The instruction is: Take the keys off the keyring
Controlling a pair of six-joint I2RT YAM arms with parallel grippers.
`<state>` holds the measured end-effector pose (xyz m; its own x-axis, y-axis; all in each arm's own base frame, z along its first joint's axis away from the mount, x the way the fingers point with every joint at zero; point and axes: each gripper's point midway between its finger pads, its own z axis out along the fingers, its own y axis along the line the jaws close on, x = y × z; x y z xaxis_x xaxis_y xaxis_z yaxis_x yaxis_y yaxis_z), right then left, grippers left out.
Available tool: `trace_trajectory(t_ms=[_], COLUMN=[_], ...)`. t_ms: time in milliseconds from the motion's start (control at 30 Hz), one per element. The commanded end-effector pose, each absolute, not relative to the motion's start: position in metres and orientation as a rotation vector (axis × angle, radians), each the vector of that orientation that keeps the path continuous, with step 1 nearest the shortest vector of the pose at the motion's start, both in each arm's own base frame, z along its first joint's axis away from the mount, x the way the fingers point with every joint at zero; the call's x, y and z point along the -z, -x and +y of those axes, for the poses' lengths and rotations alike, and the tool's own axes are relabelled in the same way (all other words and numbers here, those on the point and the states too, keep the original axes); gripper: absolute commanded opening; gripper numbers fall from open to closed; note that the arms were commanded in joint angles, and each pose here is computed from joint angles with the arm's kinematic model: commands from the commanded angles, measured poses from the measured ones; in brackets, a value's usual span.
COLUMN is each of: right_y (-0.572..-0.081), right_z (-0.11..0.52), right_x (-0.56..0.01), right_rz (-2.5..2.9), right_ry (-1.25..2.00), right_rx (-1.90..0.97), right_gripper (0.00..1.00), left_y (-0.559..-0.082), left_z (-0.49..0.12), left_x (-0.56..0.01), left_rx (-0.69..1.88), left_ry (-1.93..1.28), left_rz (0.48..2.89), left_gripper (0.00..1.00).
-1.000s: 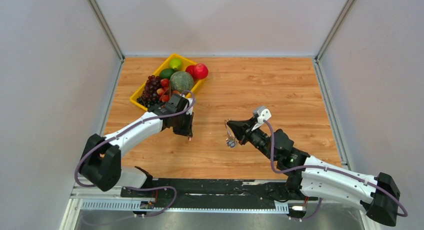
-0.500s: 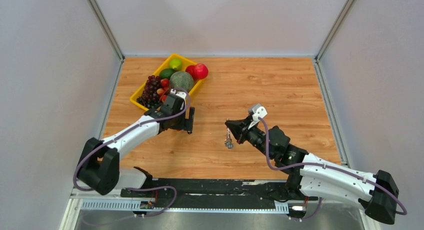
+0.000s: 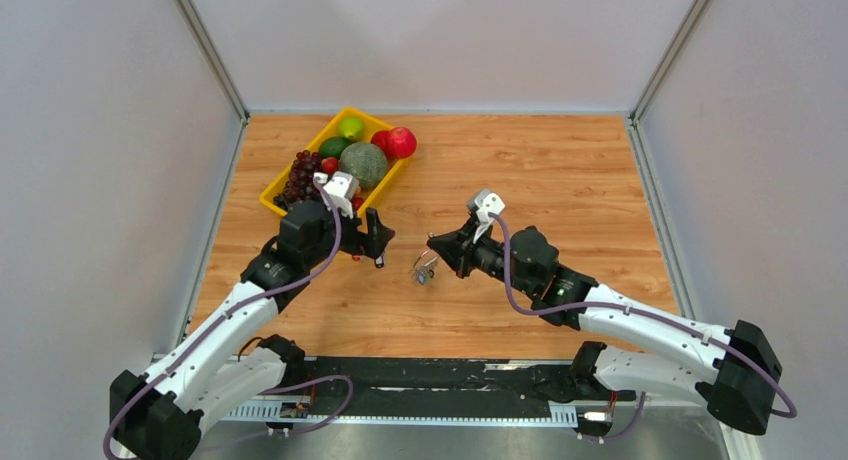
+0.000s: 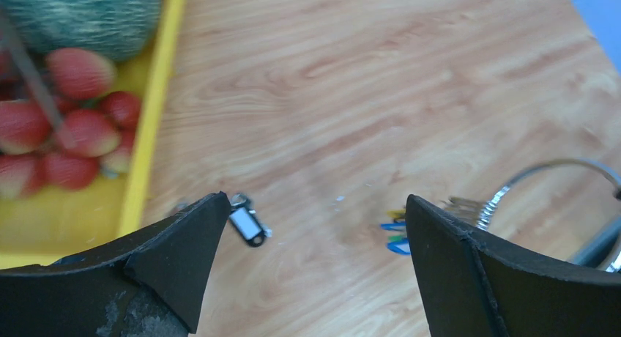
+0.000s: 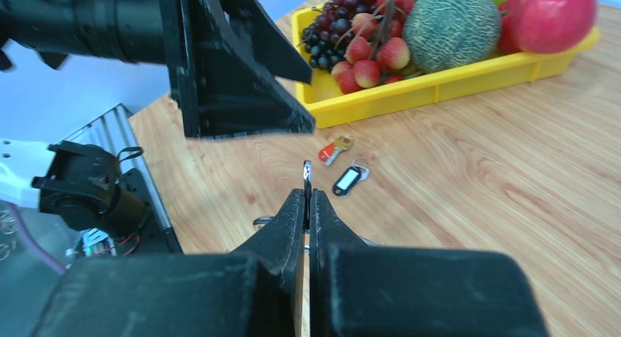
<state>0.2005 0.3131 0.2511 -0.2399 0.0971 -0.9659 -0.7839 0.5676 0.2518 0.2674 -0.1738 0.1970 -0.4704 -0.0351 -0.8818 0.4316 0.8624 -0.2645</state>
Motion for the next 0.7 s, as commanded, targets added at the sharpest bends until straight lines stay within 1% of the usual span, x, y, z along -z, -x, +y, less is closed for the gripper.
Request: trace_trajectory(t_ms=[0, 100, 233, 333, 667], right_y=[-0.187, -0.187, -0.189, -0.193, -0.206], right_z=[0.332, 0.336, 0.339, 0.340, 0.334], right_x=[-0.294, -0.299, -0.303, -0.306, -0.295], right_rz=[1.510, 1.508, 1.517, 1.522, 1.578], right_ry=[0.637, 0.640, 0.626, 0.611, 0.544], right_rx=[-1.085, -1.105, -1.110, -1.107, -1.042], right_gripper=[0.00, 0.00, 0.00, 0.00, 0.00], left_y=[-0.241, -0.233, -0.223, -0.220, -0.214], left_z=[-0.220, -0.233, -0.245, -0.246, -0.237], left_x=[-0.208, -0.209, -0.213, -0.213, -0.235], left_rx=[0.857, 0.941, 1.030, 1.038, 1.007], left_ry=[-0.573, -0.649, -0.724, -0.733, -0.698], left_rz=[1.791, 1.722, 1.680, 1.670, 1.604], left_gripper=[1.00, 1.00, 0.93, 0.92, 0.92])
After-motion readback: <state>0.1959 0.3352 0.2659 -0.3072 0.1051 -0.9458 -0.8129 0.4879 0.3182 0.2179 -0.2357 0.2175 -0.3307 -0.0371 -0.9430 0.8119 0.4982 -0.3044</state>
